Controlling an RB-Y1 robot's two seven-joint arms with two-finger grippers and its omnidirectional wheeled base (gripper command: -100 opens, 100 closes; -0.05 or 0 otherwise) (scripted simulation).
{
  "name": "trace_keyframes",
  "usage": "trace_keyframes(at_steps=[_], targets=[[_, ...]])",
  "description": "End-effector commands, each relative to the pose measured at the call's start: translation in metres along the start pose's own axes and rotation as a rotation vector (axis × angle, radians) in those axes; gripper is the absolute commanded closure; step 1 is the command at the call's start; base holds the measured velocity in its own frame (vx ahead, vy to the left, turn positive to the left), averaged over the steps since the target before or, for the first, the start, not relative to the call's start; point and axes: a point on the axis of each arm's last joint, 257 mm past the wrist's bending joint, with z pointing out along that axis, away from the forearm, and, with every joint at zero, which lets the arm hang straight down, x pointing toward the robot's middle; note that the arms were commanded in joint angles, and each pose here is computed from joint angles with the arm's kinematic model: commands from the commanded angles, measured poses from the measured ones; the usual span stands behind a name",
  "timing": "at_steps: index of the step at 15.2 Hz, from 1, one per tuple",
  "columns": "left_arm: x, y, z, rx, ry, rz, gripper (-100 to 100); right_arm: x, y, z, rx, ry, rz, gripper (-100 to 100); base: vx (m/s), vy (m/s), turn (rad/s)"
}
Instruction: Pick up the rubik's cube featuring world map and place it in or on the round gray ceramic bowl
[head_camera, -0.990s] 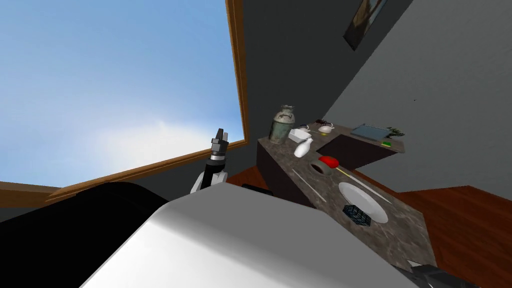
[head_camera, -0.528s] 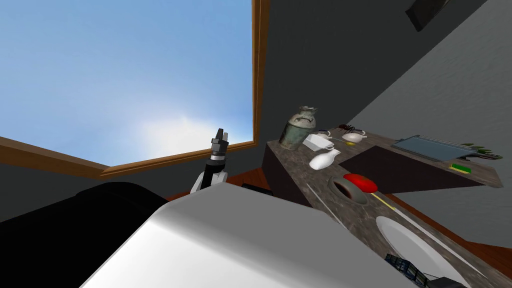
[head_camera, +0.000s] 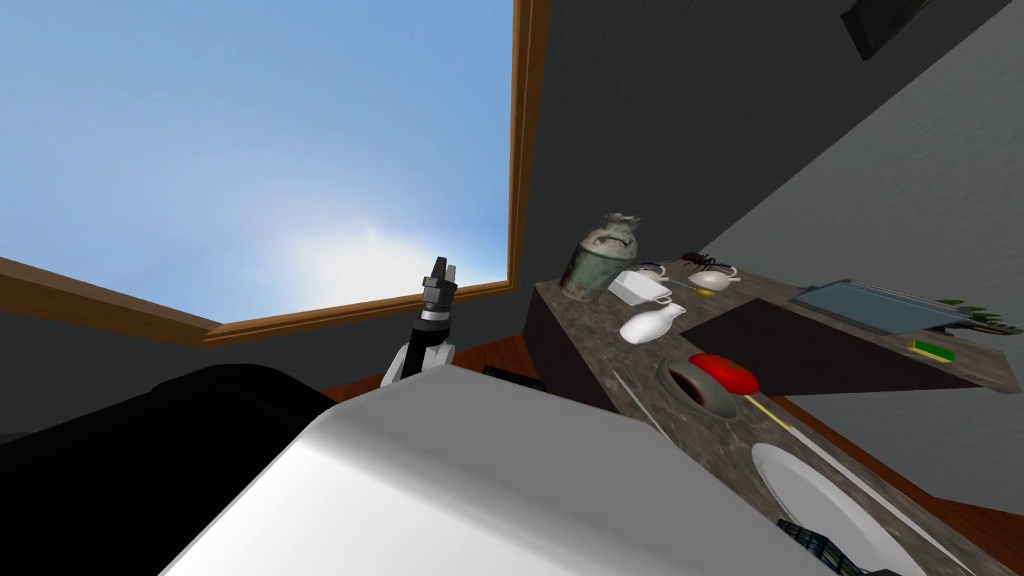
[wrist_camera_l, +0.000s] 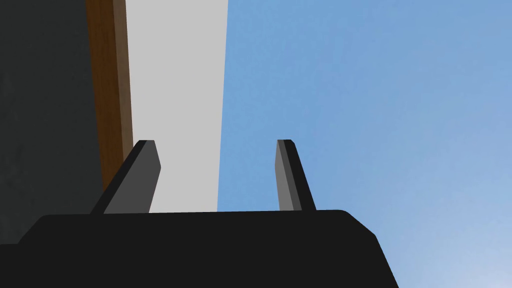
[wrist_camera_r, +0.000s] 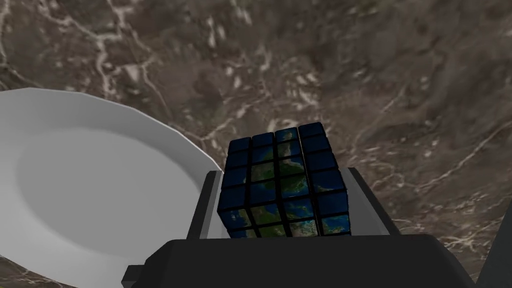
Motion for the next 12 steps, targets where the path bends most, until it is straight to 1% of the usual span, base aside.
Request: trace_keyframes(at_steps=[1,2,3,7,8,9,12], targets=[[0.0,0.0,0.0,0.0,0.0,0.0,0,0.0,0.0,0.0,0.0,0.0,0.0,100,0.0,0.0,0.0],[0.0,0.0,0.0,0.0,0.0,0.0,0,0.0,0.0,0.0,0.0,0.0,0.0,100,0.0,0.0,0.0],[0.0,0.0,0.0,0.0,0.0,0.0,0,-0.009,-0.004,-0.01,-0.007,0.006,-0.006,100,-0.006,0.023,-0.095],[0.0,0.0,0.0,0.0,0.0,0.0,0,-0.023,-0.013,-0.026,-0.003,0.015,-0.023,100,-0.008,0.057,-0.102],[0.0,0.0,0.0,0.0,0.0,0.0,0,-0.018,-0.01,-0.021,-0.004,0.013,-0.019,100,-0.003,0.025,-0.02],[0.0,0.0,0.0,0.0,0.0,0.0,0,-0.027,-0.015,-0.032,-0.005,0.02,-0.025,100,0.026,0.018,-0.026],[0.0,0.0,0.0,0.0,0.0,0.0,0,-0.04,-0.023,-0.048,-0.005,0.031,-0.036,100,0.078,0.032,-0.028]])
